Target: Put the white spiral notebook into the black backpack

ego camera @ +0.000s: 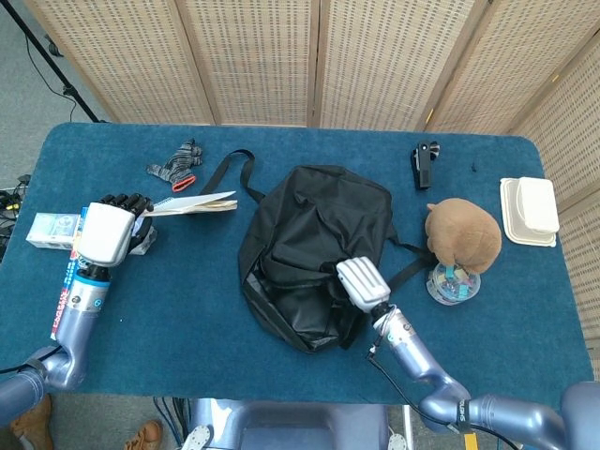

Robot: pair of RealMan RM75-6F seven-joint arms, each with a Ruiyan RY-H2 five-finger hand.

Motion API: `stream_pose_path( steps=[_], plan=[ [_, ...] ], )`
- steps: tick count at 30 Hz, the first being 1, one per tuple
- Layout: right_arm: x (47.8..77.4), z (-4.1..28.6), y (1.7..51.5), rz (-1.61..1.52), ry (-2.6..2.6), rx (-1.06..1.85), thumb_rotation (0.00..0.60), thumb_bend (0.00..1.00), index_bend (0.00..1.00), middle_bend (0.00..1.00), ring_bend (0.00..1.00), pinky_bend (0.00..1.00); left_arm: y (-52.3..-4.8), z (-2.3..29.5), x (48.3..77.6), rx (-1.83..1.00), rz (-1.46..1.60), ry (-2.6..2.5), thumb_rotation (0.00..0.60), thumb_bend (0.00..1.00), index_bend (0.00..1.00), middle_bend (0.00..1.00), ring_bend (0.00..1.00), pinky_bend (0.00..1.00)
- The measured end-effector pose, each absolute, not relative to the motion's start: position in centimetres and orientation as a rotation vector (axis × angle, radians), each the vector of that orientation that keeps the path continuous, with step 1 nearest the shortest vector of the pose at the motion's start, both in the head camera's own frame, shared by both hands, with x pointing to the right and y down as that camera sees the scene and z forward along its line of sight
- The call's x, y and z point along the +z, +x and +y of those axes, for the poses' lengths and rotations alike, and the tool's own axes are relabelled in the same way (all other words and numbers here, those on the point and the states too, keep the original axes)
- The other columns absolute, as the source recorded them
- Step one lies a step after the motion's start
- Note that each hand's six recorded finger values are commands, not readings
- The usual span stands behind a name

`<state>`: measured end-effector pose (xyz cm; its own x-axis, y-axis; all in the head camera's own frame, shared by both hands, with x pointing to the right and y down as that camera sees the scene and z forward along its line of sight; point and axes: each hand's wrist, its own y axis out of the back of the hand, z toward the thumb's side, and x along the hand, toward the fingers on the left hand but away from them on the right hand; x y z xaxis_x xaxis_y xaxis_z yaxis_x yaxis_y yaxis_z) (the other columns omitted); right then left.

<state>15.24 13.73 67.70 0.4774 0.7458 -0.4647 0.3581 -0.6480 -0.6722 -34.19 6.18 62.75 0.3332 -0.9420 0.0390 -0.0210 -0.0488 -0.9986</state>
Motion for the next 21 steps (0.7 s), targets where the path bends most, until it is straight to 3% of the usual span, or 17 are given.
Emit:
stream_pose_path(
  steps=[12,21],
  plan=[
    [67.3,9.1,16.5,-1.003,-2.21,1.137,0.6,0.69,0.53,0.57,0.52,0.66,-34.4,7.1,60.2,-0.838,1.011,-1.459,0.6,0.53,0.79,0.64,0.62,0.7],
    [67.5,7.6,17.5,-1.034,-2.189,1.188,0.6,0.69,0.54,0.58,0.52,0.66,-33.9,8.2,57.9,-0.72,1.041,-1.502,0.6,0.53,0.79,0.64,0.62,0.69]
  ],
)
